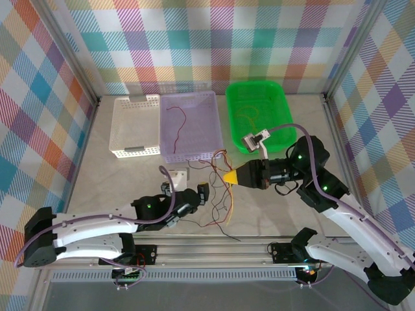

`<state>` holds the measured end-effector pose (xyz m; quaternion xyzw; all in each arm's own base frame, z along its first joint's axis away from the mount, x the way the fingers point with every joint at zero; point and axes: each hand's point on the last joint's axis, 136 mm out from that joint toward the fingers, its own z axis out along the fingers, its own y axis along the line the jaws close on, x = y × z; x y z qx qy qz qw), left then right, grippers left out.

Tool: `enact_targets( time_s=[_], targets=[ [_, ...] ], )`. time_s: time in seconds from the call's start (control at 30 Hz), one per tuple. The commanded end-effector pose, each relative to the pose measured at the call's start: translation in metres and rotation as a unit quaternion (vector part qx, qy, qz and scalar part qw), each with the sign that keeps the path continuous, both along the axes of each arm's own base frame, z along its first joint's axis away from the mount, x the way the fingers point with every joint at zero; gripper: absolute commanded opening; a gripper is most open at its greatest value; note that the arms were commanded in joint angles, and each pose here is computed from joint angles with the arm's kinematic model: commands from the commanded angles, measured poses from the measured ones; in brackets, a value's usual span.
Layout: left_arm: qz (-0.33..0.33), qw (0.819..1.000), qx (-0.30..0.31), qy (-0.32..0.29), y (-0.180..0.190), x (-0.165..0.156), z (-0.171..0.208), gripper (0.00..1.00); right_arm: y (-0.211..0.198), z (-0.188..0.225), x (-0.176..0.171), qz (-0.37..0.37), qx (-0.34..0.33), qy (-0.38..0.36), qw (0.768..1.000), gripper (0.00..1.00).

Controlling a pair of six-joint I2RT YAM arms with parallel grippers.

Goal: Untangle the cables

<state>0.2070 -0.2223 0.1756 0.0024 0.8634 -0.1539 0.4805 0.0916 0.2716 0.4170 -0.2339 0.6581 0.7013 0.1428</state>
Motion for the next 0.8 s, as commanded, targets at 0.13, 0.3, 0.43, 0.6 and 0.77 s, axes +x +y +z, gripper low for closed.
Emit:
enact_targets(
  time_s=[0.13,0.3,0.43,0.6,0.77],
  targets=[
    [-0.042,0.987,-0.151,-0.027,-0.005,-0.011,0.030,1.00,-0.005,0.002,-0.011,0.022,0.014,-0.017,1.000,0.00],
    [-0.088,0.976,-0.197,-0.027,-0.019,-0.020,0.045,1.00,-0.005,-0.002,-0.013,0.029,0.014,-0.028,0.999,0.00],
    [-0.133,0.966,-0.222,-0.024,-0.041,-0.026,0.060,1.00,0.000,-0.009,-0.009,0.038,0.009,-0.024,0.999,0.00],
    [-0.125,0.970,-0.207,-0.021,-0.047,-0.021,0.062,1.00,0.000,-0.008,-0.011,0.044,0.013,-0.027,0.999,0.00],
    [-0.128,0.970,-0.208,-0.018,-0.052,-0.021,0.058,1.00,-0.001,-0.006,-0.012,0.044,0.014,-0.033,0.998,0.00]
  ],
)
